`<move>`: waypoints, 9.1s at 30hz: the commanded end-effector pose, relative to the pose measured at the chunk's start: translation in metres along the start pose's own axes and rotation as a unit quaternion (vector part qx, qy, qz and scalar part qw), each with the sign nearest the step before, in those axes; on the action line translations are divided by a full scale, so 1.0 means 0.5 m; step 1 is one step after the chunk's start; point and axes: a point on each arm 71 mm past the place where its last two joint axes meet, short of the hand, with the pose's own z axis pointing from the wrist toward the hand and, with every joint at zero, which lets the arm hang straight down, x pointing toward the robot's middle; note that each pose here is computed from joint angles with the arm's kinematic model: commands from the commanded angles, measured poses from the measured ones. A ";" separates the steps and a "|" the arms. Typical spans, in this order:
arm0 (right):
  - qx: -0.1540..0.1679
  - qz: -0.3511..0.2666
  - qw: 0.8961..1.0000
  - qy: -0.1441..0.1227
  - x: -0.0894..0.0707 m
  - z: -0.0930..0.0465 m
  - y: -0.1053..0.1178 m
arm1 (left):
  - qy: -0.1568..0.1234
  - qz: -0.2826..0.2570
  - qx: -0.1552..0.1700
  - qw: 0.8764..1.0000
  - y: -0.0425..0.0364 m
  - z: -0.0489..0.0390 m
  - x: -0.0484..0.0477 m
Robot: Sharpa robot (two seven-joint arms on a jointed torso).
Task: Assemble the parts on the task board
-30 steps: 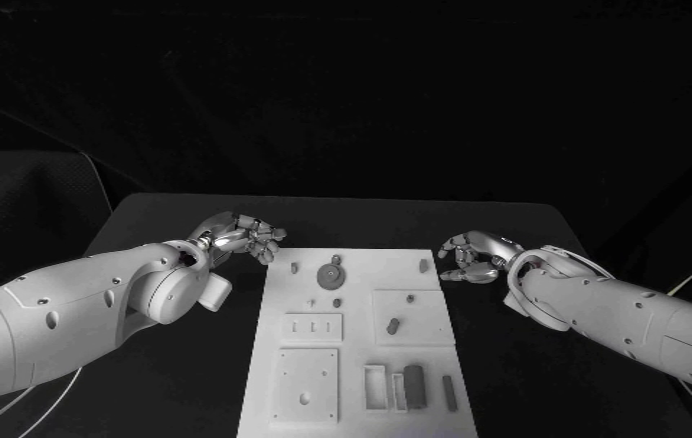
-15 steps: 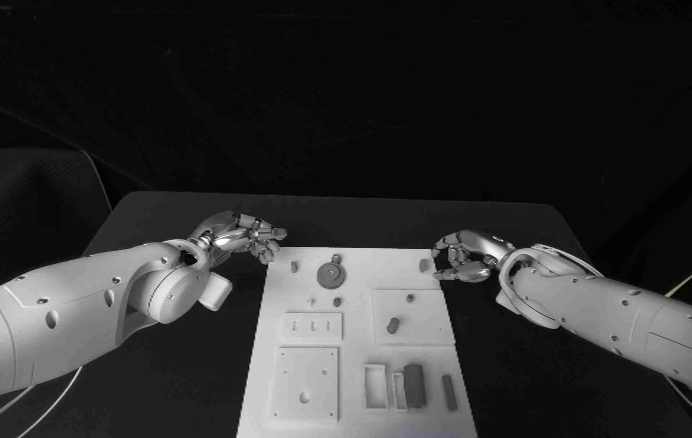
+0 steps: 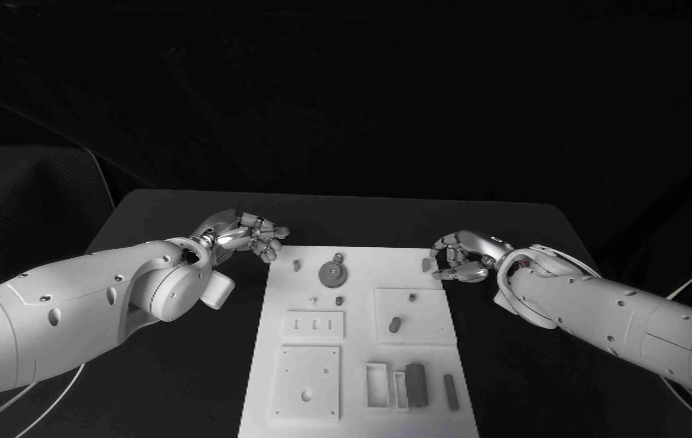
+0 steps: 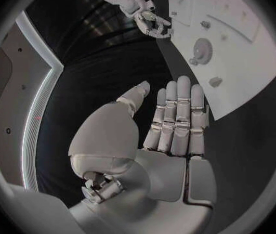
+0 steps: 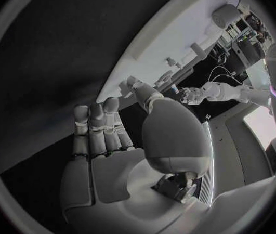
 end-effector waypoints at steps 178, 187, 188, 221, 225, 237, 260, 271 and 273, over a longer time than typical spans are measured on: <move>-0.142 -0.069 0.984 0.084 0.077 0.089 0.436 | 0.038 0.157 -0.152 0.975 -0.014 0.047 0.192; -0.142 -0.073 0.983 0.086 0.080 0.089 0.445 | 0.047 0.158 -0.151 0.975 -0.015 0.048 0.197; -0.142 -0.073 0.983 0.086 0.081 0.089 0.445 | 0.048 0.158 -0.151 0.975 -0.015 0.048 0.198; -0.147 -0.079 0.982 0.089 0.086 0.090 0.461 | 0.053 0.169 -0.164 0.971 -0.012 0.048 0.201; -0.148 -0.079 0.982 0.090 0.087 0.089 0.462 | 0.051 0.169 -0.165 0.970 -0.012 0.048 0.199; -0.147 -0.083 0.981 0.097 0.090 0.088 0.465 | 0.054 0.168 -0.164 0.971 -0.013 0.048 0.202; -0.141 -0.085 0.982 0.096 0.088 0.089 0.457 | 0.057 0.154 -0.169 0.972 -0.010 0.049 0.198; -0.144 -0.082 0.982 0.088 0.085 0.085 0.458 | 0.051 0.150 -0.173 0.972 -0.008 0.049 0.195; -0.143 -0.082 0.982 0.087 0.084 0.085 0.457 | 0.051 0.147 -0.175 0.972 -0.008 0.049 0.194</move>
